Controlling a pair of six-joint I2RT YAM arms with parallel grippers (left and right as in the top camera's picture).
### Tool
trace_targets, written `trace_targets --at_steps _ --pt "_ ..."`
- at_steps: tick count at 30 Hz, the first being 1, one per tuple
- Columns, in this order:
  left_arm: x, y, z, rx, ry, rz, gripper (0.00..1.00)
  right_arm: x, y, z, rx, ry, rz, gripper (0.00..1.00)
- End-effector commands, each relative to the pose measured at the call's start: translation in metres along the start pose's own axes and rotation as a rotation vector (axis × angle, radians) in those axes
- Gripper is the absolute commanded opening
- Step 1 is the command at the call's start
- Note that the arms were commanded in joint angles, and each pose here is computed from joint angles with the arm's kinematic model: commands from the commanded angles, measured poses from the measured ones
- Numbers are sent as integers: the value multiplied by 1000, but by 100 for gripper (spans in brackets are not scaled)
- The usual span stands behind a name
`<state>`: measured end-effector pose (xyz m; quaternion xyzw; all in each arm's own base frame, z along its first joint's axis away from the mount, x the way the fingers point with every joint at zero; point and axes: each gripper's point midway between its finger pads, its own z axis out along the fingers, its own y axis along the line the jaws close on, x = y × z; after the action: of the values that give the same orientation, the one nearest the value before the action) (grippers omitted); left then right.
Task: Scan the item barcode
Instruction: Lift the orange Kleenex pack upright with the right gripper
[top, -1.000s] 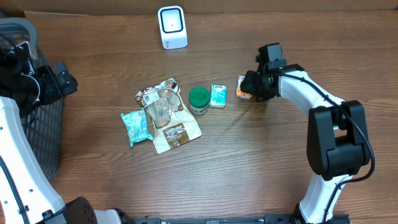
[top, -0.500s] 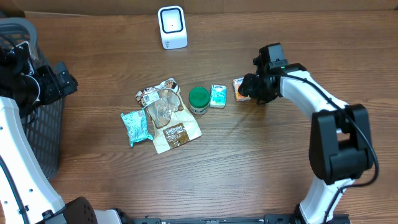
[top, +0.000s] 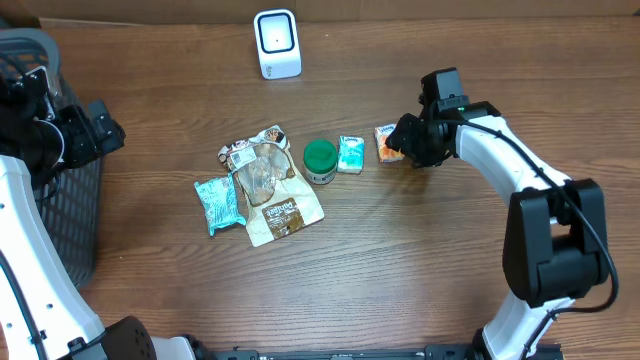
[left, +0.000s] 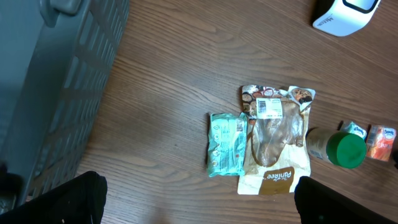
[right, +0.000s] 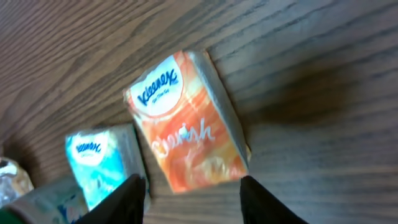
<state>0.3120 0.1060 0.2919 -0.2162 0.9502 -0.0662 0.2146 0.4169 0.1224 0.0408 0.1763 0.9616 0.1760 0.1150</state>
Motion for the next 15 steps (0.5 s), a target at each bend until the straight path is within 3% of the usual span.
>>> trace_targets --at_steps 1,5,8,15 --pt "-4 -4 -2 16 -10 18 100 1 -10 14 15 12 22 43" --pt "-4 -4 -2 16 -10 18 100 -5 -19 19 20 7 9 41" --pt "-4 -4 -2 16 -10 18 100 -4 -24 24 30 21 -49 52" --pt "-4 -4 -2 16 -10 18 100 0 -15 24 -27 43 -176 57"
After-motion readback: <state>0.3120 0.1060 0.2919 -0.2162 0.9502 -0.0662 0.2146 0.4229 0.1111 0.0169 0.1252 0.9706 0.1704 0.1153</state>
